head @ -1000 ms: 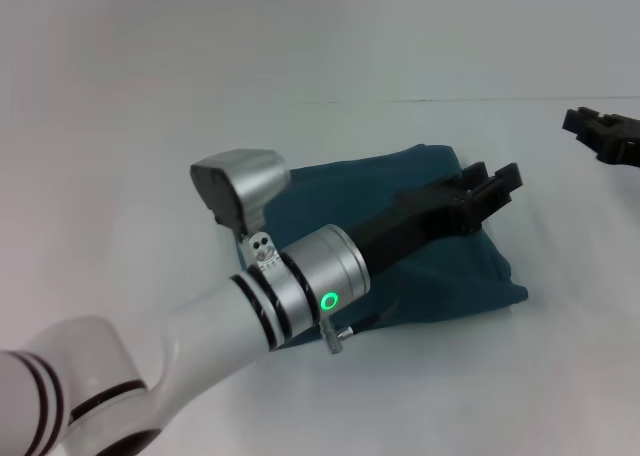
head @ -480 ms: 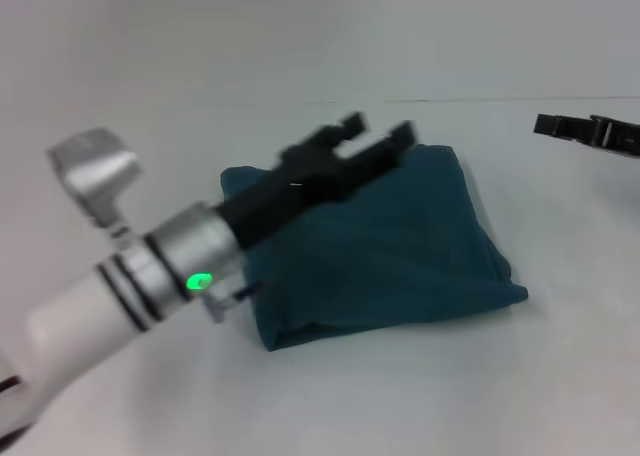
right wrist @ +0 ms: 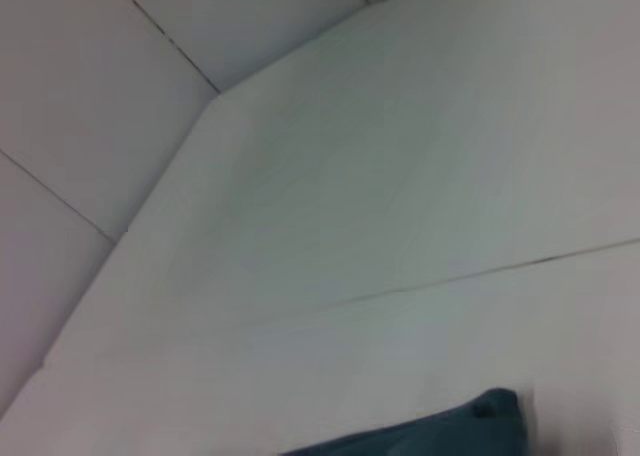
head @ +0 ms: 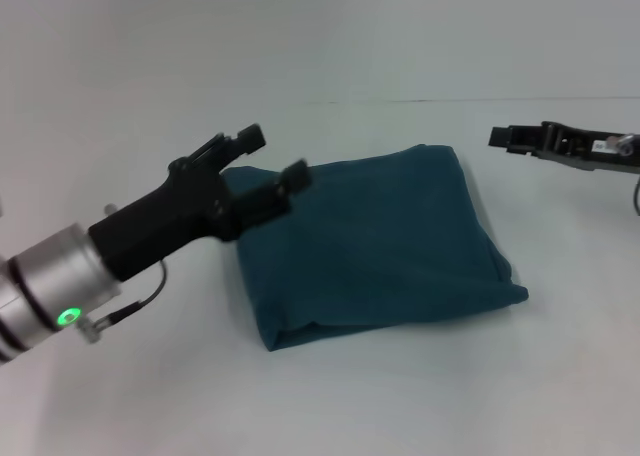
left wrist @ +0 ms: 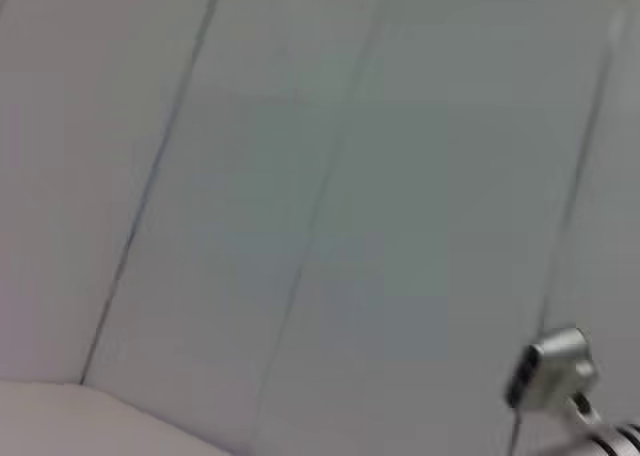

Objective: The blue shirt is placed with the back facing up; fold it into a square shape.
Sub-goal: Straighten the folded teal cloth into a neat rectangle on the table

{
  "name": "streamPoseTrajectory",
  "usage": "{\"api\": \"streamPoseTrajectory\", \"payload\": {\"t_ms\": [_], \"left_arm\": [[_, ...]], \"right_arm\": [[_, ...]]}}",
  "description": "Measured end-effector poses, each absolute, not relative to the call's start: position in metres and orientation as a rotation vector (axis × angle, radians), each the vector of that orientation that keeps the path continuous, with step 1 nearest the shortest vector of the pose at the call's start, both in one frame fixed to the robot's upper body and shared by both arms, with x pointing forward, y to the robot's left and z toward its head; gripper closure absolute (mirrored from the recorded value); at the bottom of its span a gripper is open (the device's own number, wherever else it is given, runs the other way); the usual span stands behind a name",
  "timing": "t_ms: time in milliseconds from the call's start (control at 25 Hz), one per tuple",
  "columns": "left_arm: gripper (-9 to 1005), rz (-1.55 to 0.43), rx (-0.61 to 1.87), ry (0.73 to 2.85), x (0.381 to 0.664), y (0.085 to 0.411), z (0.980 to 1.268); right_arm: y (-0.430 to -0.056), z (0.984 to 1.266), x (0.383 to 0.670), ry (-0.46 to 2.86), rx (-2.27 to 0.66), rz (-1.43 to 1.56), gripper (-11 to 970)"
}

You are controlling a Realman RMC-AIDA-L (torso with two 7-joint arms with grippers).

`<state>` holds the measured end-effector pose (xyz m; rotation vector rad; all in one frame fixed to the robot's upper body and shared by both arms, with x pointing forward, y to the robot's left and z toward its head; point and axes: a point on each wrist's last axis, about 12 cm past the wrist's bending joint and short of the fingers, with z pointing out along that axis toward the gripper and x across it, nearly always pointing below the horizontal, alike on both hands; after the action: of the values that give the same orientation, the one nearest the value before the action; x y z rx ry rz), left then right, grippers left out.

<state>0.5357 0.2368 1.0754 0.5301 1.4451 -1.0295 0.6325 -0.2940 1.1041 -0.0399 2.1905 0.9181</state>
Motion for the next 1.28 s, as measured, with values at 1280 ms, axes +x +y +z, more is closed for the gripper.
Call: {"api": "streamPoseTrajectory", "payload": {"t_ms": [1280], "left_arm": [[87, -0.821, 0.953, 1.558, 0.543, 0.261, 1.088]], "right_arm": [[-0.254, 1.071, 0.645, 2.266, 0.142, 0.778, 342]]}}
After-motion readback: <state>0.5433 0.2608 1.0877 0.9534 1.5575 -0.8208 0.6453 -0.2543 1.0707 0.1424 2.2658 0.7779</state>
